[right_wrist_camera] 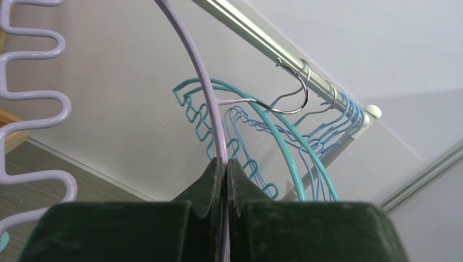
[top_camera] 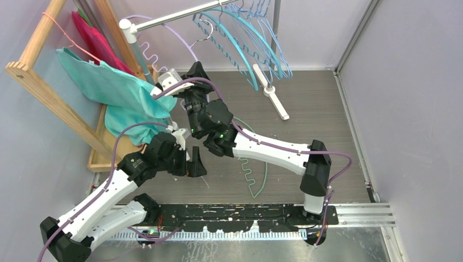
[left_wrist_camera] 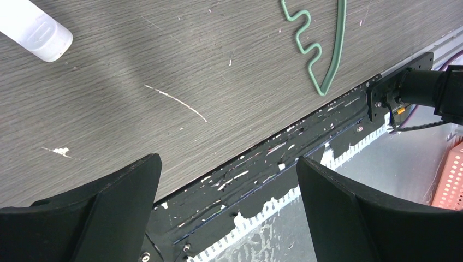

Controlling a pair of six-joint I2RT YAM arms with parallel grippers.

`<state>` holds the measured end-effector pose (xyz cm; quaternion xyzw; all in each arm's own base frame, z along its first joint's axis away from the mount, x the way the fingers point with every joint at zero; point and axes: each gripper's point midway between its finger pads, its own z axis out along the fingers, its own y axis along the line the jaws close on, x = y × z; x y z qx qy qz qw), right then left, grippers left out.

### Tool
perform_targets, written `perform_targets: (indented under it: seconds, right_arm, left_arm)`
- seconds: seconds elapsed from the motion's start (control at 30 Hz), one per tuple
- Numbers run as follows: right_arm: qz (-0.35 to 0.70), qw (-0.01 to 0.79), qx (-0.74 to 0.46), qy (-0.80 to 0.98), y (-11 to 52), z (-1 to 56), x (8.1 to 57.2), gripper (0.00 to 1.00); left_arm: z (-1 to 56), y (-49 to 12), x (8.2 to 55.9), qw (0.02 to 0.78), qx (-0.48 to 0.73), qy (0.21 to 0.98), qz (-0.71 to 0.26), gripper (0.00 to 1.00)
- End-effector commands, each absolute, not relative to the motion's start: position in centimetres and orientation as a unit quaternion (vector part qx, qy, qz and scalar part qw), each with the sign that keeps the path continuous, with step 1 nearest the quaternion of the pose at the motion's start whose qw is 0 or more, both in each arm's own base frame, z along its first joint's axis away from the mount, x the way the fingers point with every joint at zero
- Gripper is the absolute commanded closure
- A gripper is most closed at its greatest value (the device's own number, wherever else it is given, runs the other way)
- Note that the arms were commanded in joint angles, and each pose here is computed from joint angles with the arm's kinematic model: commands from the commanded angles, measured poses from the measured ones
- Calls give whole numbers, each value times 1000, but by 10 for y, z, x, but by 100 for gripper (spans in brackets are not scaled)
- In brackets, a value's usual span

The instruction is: Organize the hangers

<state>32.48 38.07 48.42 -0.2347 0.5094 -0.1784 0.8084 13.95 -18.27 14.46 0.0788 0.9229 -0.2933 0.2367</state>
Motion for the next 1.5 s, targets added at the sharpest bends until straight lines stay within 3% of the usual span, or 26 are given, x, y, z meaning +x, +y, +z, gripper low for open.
perform_targets:
  seconds: [0.0, 0.37, 0.6, 0.97, 1.1, 1.37, 1.43, 1.47]
  right_arm:
    - [-148, 847, -159, 485, 342, 546, 302, 99]
    - [-166, 854, -179, 459, 379, 567, 341, 99]
    - [-184, 840, -190, 474, 389, 541, 377, 99]
    - [-186, 823, -181, 505, 362, 513, 409, 99]
    - [-203, 818, -166, 512, 348, 506, 413, 93]
    - [-195, 808, -127, 541, 312, 500, 422, 95]
    - [-195, 808, -122, 542, 306, 499, 421, 90]
    - [-197, 809, -117, 541, 302, 500, 420, 79]
  left_arm:
    - [150, -185, 143, 253, 76, 916, -301, 2]
    - [152, -184, 146, 261, 75, 915, -299, 2]
    - [153, -182, 145, 262, 78, 916, -293, 2]
    - [150, -182, 146, 259, 79, 918, -291, 2]
    - [149, -182, 146, 256, 79, 919, -289, 2]
    - [148, -181, 145, 256, 75, 919, -290, 2]
    - [148, -182, 145, 256, 76, 919, -290, 2]
    - [147, -182, 145, 255, 76, 919, -290, 2]
